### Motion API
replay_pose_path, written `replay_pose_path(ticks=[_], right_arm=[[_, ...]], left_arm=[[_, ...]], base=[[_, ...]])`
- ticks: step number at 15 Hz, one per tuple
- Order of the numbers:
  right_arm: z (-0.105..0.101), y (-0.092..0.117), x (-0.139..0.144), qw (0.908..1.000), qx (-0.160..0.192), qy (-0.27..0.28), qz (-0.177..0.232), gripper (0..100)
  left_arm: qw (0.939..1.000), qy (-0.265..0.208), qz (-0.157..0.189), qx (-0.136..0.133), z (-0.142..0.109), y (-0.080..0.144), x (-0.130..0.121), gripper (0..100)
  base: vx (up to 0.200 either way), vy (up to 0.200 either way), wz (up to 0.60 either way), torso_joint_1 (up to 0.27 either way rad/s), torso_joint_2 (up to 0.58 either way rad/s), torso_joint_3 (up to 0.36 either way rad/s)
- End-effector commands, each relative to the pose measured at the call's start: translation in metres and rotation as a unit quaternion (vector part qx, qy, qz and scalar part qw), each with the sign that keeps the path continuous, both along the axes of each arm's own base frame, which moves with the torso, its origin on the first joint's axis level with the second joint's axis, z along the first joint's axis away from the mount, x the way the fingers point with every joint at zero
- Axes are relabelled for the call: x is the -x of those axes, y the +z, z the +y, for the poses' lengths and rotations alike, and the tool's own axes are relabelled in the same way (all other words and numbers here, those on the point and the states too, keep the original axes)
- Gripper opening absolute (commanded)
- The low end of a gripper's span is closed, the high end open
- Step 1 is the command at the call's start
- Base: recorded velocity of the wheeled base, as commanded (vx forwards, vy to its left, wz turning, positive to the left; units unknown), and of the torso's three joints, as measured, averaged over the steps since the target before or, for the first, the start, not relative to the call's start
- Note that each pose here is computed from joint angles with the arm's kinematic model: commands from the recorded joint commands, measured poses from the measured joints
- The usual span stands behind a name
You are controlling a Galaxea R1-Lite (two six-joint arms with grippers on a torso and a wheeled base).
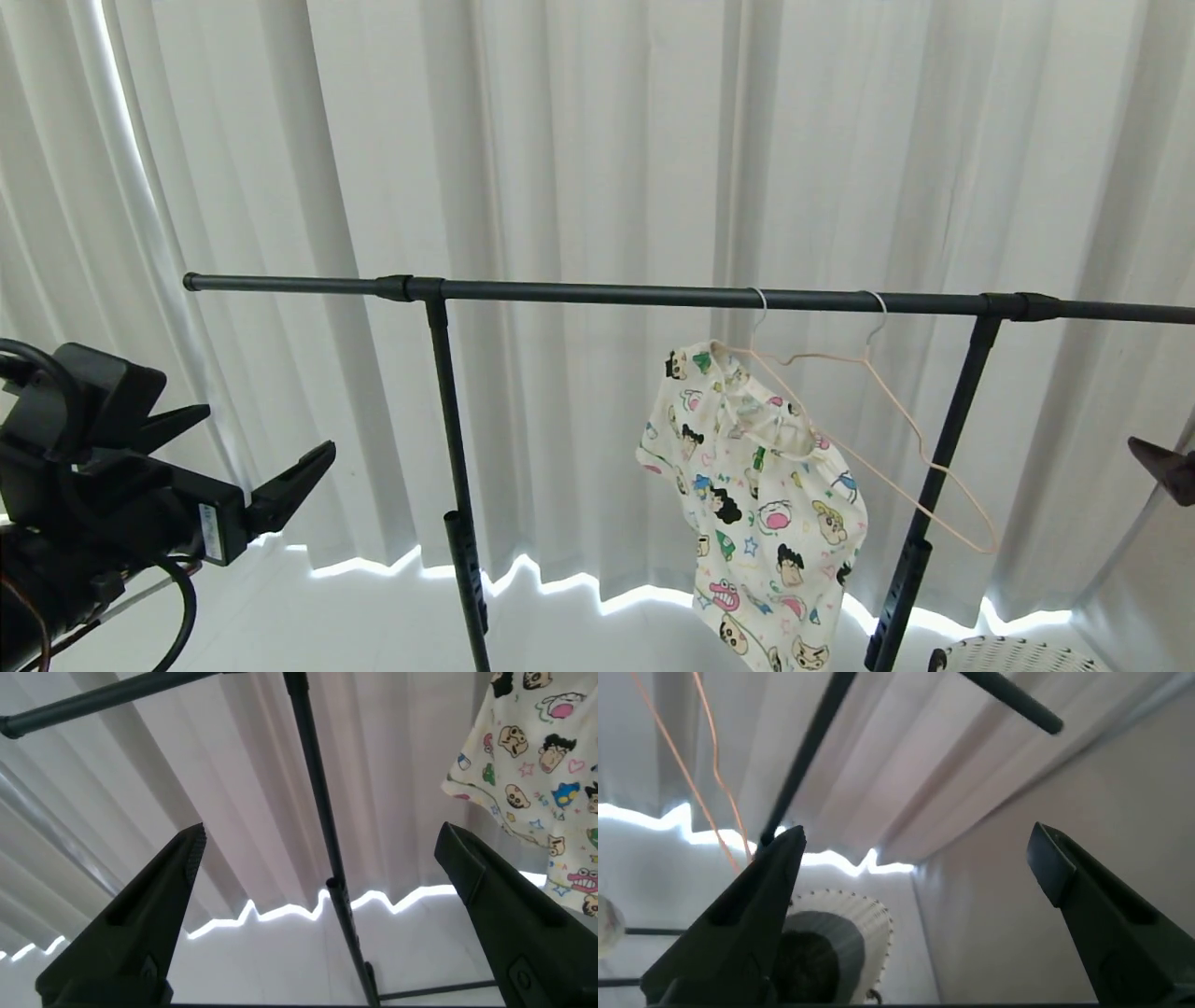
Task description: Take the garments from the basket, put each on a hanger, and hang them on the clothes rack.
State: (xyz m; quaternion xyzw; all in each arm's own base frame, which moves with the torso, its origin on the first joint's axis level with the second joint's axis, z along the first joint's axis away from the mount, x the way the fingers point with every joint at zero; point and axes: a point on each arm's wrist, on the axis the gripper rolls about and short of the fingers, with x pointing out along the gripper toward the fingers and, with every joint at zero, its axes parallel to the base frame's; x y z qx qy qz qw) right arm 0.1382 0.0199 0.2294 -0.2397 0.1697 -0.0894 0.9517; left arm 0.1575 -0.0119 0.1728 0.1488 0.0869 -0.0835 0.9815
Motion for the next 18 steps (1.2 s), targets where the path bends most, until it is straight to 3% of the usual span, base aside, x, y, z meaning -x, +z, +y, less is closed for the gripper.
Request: replay_pose_path(ticks=[1, 7, 14, 18], right_arm=[[-0.004, -0.007, 0.009, 1.0000, 0.002, -0.008, -0.002, 100], [-0.011, -0.013, 0.017, 0.9996, 0.009, -0.026, 0.003, 100], [-0.011, -0.022, 0.017, 0.9994, 0.018, -0.023, 0.020, 100], [-0.011, -0.022, 0.017, 0.9994, 0.017, -0.024, 0.019, 100]], left_arm=[[1.0000, 0.000, 0.000, 0.000, 0.000, 0.000, 0.000, 100], [1.0000, 0.000, 0.005, 0.000, 0.000, -0.002, -0.001, 100], [1.0000, 0.004, 0.005, 0.000, 0.001, -0.002, -0.002, 100], [0.9998, 0.015, 0.015, 0.003, 0.005, -0.006, -0.002, 100]], base=[[-0.200, 0.000, 0.00, 0.002, 0.00, 0.002], [-0.200, 0.000, 0.00, 0.004, 0.00, 0.000], [0.000, 0.000, 0.00, -0.009, 0.02, 0.011], [0.000, 0.000, 0.00, -0.200, 0.44, 0.234]])
